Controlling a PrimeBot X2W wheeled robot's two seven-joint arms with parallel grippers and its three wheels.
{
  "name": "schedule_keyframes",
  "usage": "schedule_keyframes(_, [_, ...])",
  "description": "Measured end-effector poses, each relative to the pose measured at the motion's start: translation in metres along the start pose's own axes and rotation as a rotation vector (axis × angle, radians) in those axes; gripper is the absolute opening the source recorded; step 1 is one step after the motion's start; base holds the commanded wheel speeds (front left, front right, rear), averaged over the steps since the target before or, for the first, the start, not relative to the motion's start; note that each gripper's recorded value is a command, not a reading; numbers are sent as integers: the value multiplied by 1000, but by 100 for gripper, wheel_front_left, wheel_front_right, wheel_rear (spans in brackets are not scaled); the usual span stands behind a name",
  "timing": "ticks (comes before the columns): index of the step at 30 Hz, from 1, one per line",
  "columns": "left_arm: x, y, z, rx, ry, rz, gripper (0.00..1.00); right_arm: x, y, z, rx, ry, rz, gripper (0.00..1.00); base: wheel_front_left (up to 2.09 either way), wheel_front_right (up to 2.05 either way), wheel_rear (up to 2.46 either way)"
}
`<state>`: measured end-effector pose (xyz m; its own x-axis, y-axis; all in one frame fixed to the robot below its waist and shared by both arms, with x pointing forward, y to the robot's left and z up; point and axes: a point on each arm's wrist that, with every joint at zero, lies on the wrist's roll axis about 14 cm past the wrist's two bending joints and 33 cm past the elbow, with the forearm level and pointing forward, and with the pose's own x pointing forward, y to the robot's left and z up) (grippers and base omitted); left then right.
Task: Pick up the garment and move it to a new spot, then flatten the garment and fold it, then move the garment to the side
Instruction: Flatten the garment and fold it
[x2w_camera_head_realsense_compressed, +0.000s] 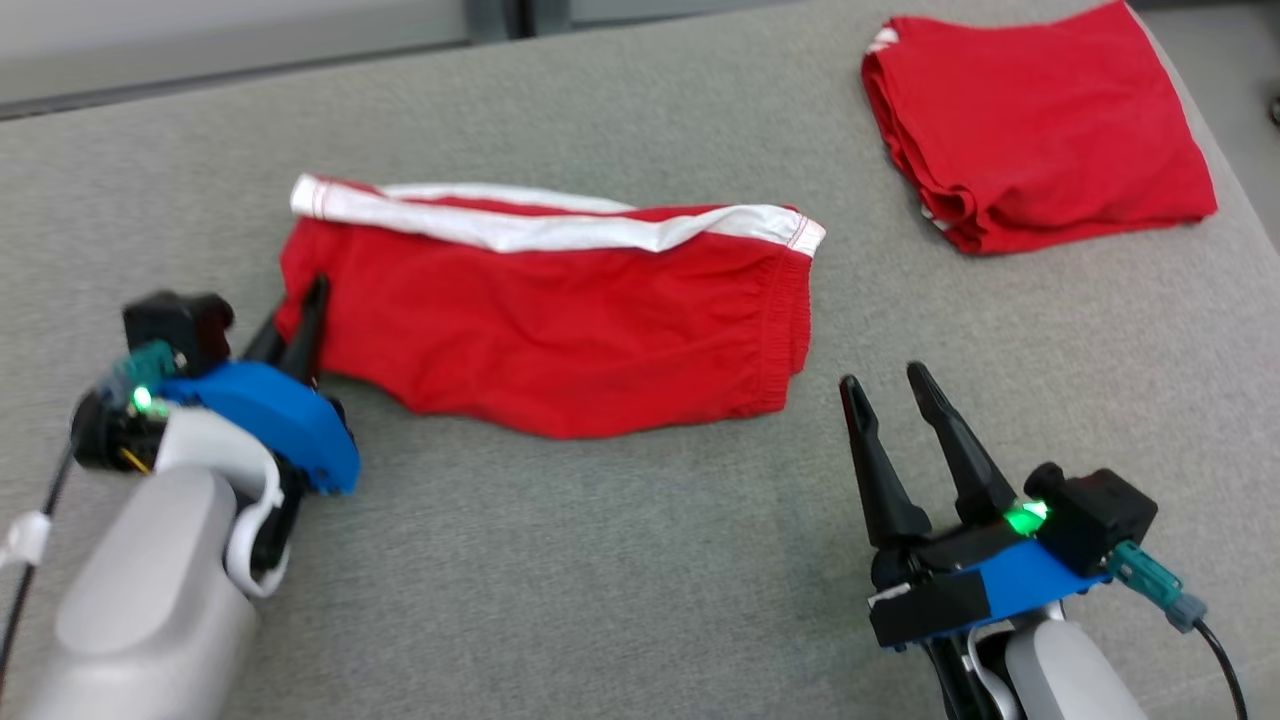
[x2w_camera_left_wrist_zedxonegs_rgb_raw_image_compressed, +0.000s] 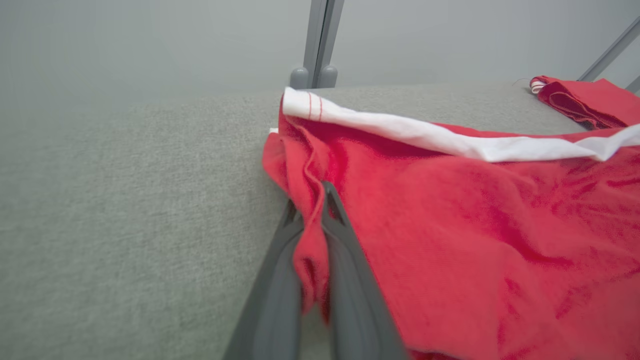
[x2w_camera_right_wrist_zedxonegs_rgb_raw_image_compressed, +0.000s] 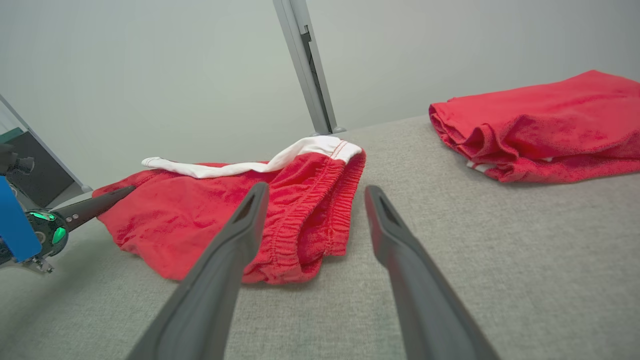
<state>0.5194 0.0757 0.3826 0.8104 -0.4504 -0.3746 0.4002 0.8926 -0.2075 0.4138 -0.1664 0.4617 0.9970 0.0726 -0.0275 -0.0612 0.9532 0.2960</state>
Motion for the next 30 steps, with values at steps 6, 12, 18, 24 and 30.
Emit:
schedule_keyframes(6, [-46,1,-9,-58,-30,60,0,-15,-1,-7,7,21,-16,100,0,0,0])
schedule_keyframes(12, [-77,4,-23,-98,-14,112,0,-27,-7,-13,2,47,-40,100,0,0,0])
schedule_keyframes(18, [-91,3,-24,-107,-48,138,100,-28,-3,-12,0,51,-28,100,0,0,0])
schedule_keyframes(24, [-115,13,5,-51,-223,210,100,-28,2,-3,-4,25,-10,100,0,0,0])
schedule_keyframes(30, [-148,22,33,-28,-360,303,100,-28,9,1,-11,13,10,100,0,0,0])
